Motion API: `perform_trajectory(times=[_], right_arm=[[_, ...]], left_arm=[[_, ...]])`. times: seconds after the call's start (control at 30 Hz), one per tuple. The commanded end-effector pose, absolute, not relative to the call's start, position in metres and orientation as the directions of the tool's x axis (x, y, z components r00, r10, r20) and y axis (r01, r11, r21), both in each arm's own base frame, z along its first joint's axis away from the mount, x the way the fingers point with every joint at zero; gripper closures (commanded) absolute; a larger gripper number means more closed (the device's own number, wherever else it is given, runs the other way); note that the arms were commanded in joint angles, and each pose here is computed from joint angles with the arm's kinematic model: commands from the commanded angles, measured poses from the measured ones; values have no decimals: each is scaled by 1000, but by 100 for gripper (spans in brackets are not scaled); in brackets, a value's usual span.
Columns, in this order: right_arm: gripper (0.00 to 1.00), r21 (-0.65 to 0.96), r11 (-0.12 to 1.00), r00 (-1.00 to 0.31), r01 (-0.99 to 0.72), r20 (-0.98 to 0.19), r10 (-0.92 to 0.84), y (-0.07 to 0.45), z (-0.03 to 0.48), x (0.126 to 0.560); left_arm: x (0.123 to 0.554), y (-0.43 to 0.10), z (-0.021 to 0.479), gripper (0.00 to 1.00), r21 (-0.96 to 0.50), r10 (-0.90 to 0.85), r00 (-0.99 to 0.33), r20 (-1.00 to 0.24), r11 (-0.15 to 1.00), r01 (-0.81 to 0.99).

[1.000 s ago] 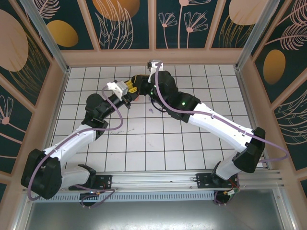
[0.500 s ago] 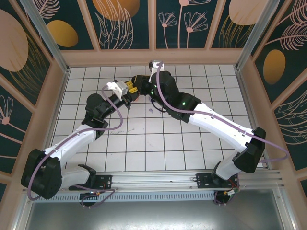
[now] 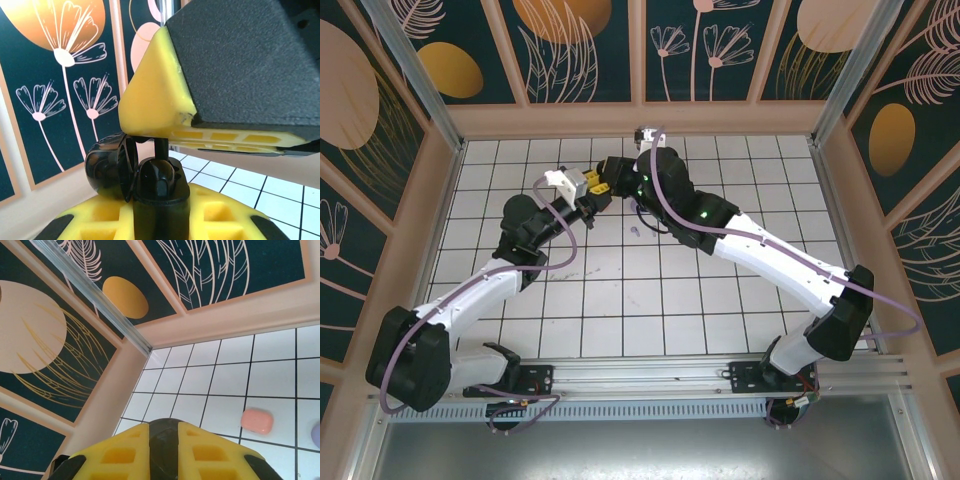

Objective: Insert wireless bluetooth earbuds into charging case

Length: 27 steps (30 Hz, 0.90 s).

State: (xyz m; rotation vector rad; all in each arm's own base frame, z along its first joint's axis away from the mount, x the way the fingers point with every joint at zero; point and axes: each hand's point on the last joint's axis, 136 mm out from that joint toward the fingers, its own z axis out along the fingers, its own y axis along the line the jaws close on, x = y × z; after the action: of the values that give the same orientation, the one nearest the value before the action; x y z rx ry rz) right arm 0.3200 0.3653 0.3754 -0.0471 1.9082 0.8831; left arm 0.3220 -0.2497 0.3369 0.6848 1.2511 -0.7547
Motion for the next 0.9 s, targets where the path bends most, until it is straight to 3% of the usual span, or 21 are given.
perform_trajectory(times=[0.0, 0.7, 0.87], right_arm=[[81, 533, 770, -597, -351, -761, 255, 366, 329, 317], [66, 581, 743, -608, -334, -735, 301, 364, 336, 328], [58, 592, 728, -601, -347, -736, 312, 365, 346, 328]], left_arm=[[309, -245, 379, 100, 103, -223, 280, -934, 582, 807], [313, -248, 363, 100, 60, -232, 231, -945, 571, 819], [314, -249, 360, 100, 55, -230, 223, -947, 568, 821]])
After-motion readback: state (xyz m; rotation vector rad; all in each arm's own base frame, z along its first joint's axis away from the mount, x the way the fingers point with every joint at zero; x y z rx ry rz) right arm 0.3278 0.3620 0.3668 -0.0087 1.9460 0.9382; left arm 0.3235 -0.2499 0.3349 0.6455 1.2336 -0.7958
